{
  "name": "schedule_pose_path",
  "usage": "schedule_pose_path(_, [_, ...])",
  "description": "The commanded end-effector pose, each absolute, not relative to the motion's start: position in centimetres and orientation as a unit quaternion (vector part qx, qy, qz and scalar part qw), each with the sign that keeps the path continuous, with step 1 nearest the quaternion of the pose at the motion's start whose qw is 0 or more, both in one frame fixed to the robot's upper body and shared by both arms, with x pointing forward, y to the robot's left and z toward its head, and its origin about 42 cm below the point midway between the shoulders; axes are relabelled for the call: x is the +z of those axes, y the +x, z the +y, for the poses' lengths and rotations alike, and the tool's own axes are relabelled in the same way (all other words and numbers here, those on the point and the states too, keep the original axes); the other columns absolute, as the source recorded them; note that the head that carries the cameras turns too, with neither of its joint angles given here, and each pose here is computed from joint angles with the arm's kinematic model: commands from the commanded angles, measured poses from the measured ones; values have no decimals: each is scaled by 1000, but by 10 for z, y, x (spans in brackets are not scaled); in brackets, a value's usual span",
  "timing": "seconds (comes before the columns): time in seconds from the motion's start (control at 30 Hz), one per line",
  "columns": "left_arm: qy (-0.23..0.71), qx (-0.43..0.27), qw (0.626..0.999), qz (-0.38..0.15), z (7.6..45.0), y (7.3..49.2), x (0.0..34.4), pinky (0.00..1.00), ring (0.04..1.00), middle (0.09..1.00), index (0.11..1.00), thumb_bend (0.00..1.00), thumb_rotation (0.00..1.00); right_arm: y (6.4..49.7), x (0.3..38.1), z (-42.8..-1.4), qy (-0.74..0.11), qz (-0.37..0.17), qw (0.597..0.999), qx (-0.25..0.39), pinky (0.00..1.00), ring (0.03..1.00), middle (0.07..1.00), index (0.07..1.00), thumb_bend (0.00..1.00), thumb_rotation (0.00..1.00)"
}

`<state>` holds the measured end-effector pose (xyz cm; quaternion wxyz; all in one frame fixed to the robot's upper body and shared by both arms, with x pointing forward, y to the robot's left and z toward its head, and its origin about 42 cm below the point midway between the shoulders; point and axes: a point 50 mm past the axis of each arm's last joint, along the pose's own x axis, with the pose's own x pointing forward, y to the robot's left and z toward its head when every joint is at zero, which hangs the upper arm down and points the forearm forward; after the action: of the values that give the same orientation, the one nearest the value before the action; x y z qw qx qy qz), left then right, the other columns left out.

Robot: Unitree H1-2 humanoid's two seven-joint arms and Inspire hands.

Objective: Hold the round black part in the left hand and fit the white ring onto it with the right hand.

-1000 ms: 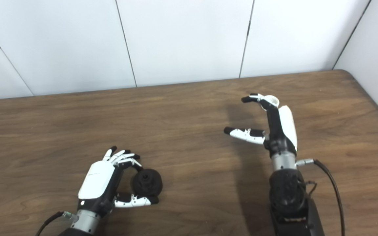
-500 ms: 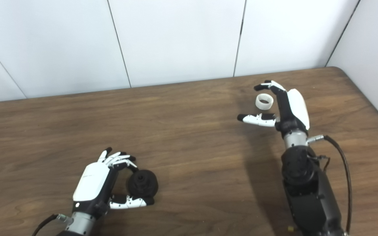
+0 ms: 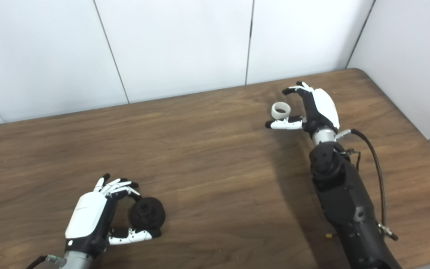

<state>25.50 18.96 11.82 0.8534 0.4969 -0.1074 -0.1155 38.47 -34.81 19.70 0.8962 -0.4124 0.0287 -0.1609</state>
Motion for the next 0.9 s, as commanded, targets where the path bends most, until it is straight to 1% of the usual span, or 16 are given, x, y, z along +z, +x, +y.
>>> schedule_pose_path(0.0, [516,-120,844,-86,203,251,113,1000,862,768,483,525,55,400,229,-354,-428,-6,886,-179,1000,980,949,750,866,219])
schedule_pose_path(0.33, [518,-122,843,-83,207,246,116,1000,863,769,483,525,55,414,227,-373,-455,35,869,-192,1000,982,937,745,883,228])
schedule_pose_path(0.67, [515,-121,844,-82,208,245,116,1000,865,766,483,525,55,426,227,-382,-477,67,856,-186,1000,977,929,724,882,214])
schedule_pose_path(0.87, [516,-122,844,-81,209,245,117,1000,864,767,483,525,55,432,227,-385,-490,88,848,-183,1000,974,926,718,887,241])
